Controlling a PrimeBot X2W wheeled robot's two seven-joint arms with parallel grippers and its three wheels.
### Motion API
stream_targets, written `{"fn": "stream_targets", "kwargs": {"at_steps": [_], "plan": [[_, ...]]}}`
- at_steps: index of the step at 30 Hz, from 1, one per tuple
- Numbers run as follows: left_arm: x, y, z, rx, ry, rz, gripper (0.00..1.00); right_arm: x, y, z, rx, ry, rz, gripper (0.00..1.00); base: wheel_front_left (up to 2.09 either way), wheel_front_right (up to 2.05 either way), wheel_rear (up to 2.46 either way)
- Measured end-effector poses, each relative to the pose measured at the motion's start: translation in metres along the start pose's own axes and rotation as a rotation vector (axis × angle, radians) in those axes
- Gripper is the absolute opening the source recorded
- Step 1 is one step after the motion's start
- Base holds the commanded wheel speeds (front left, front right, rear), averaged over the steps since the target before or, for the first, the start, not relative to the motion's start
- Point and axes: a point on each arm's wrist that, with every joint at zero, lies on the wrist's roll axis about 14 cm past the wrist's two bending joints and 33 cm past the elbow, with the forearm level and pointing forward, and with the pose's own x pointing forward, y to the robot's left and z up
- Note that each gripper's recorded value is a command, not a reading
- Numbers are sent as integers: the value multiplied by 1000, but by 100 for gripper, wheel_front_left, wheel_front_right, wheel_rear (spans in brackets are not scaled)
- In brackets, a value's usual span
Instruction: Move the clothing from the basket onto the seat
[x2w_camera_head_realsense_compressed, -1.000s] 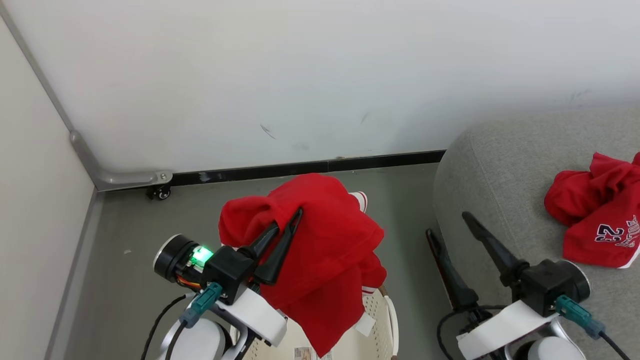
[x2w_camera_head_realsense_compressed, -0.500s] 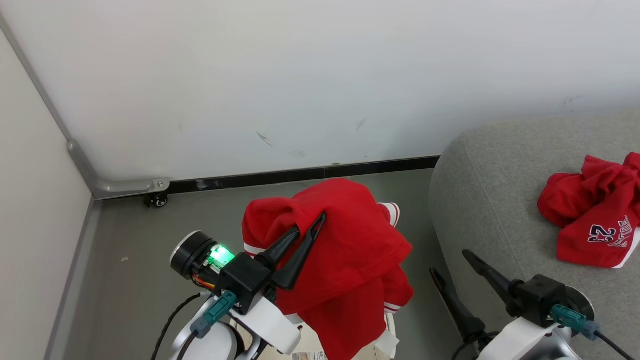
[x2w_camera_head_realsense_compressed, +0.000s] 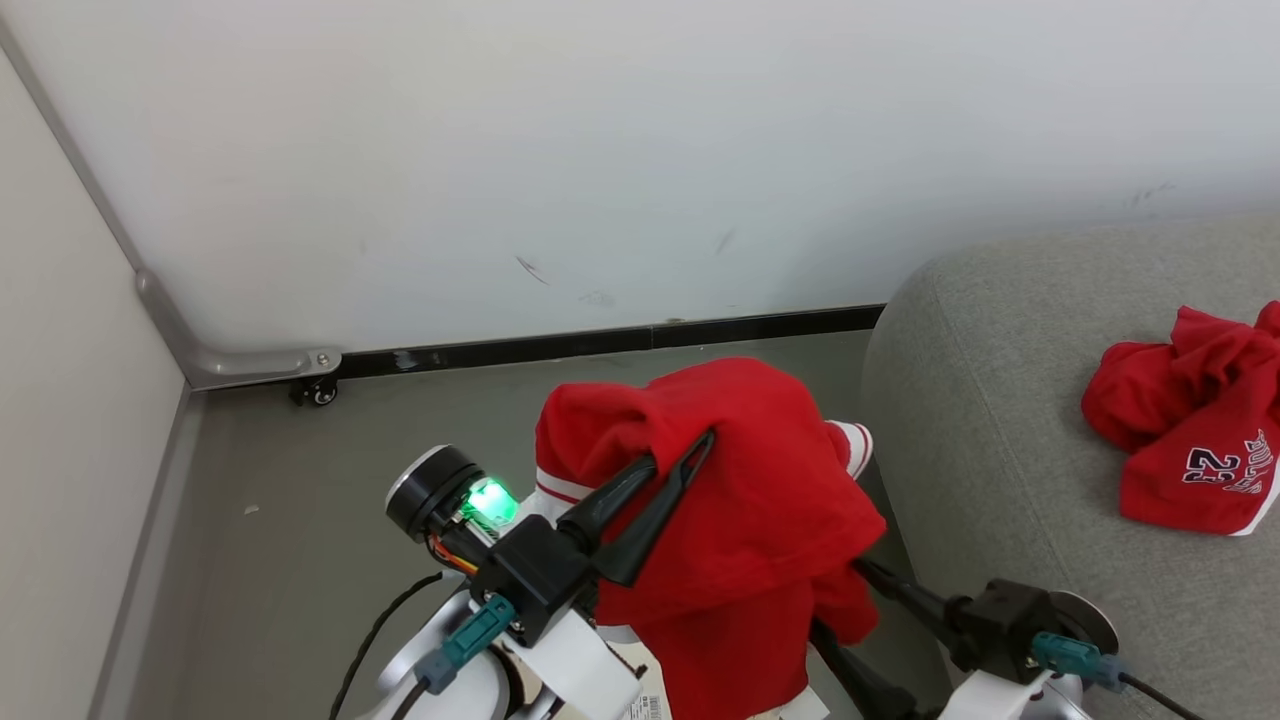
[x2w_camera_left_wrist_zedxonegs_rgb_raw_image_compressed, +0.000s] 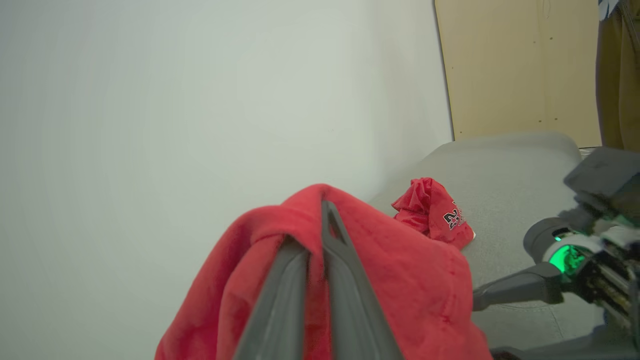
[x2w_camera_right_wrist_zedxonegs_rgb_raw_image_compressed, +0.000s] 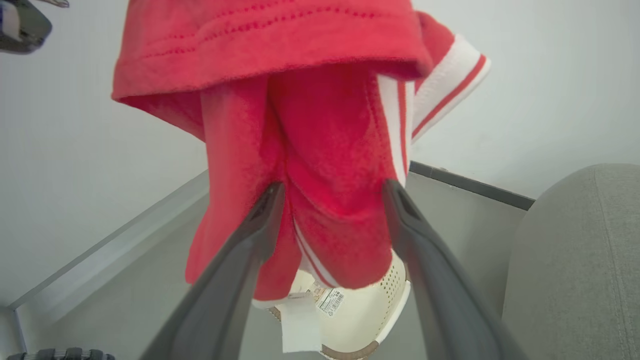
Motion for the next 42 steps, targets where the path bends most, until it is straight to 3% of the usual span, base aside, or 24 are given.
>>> {"fn": "stream_targets", "kwargs": {"at_steps": [20,21,27,39,41,42], "plan": [[5,-26,5,-50,-15,-78,0,26,19,20,-154,5,138,99,0,0,0],[5,-25,5,-52,-14,-78,0,27,21,20,-158,5,144,51,0,0,0],[3,-21,-5,-81,22,-67,0,29,25,22,-162,-8,165,0,0,0,0],[-3,-5,-40,-136,133,-23,0,25,4,33,-83,-90,97,0,0,0,0],[-3,-5,-43,-149,142,-22,13,24,-1,37,-65,-113,77,0,0,0,0],[-3,-6,-45,-151,148,-23,14,24,-4,39,-56,-126,66,0,0,0,0]]}}
